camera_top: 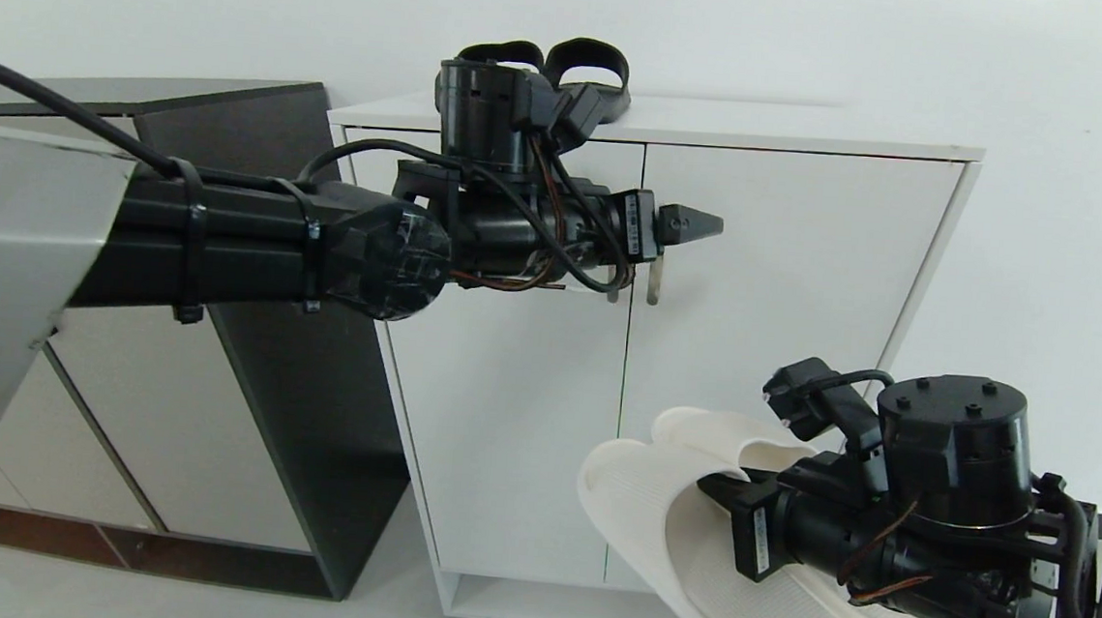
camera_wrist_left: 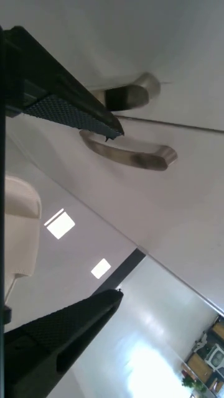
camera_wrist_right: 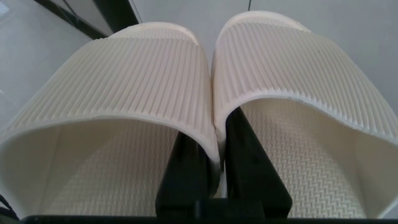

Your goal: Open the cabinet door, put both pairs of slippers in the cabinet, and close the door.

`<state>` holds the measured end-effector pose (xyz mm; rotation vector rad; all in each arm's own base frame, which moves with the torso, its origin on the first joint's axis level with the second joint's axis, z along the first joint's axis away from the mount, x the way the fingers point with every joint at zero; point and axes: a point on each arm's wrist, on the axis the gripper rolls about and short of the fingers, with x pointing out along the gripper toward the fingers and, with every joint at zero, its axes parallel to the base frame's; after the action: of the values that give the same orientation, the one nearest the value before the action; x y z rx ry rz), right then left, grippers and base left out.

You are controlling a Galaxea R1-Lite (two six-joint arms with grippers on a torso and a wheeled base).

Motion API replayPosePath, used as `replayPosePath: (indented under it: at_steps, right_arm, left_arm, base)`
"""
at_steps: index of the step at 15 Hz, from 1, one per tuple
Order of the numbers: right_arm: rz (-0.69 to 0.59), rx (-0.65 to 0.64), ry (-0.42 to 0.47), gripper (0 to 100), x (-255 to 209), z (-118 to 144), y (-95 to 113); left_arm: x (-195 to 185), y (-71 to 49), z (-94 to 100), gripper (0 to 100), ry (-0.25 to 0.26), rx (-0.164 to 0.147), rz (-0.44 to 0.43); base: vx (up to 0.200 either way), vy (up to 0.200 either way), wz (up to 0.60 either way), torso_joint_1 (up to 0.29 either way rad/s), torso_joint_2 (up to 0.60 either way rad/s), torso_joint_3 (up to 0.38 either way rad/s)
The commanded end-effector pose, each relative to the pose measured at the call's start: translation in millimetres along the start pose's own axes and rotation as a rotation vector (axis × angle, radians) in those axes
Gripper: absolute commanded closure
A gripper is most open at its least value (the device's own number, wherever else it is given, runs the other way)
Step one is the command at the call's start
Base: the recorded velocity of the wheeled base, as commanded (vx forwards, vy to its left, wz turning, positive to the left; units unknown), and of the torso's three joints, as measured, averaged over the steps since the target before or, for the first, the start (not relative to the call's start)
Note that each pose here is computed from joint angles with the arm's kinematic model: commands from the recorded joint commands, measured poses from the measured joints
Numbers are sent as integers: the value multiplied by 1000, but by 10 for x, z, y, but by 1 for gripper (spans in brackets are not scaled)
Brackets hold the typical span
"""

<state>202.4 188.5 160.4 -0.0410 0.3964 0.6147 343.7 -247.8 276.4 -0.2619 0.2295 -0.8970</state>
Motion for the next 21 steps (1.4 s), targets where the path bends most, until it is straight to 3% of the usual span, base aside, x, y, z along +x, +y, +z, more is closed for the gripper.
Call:
replayPosePath:
  at_steps: [1, 8, 9, 13, 16, 21]
  right_arm:
    - [3, 0, -5, 100, -15, 9, 5]
    - [11, -1, -15, 100, -74, 18, 17]
    - [18, -3, -17, 100, -100, 18, 30]
    - [128, -12, 11, 100, -176, -55, 51]
    - [187, -21, 19, 100, -246, -88, 51]
    - [281, -36, 12, 100, -394, -102, 47]
  left_arm:
    - [163, 78, -40, 0, -11, 1, 24]
    - [321, 107, -85, 0, -9, -9, 17]
    - [321, 92, -87, 100, -8, -13, 14]
    - [270, 31, -113, 100, 9, -15, 9]
    - [149, -159, -128, 100, 18, -10, 19]
    - [-41, -365, -128, 100, 32, -3, -4]
  base:
    - [0, 0, 0, 0, 0, 0]
    - [0, 0, 0, 0, 0, 0]
    - [0, 0, 0, 0, 0, 0]
    - [0, 0, 0, 0, 0, 0]
    - [0, 0, 0, 0, 0, 0]
    - [0, 0, 0, 0, 0, 0]
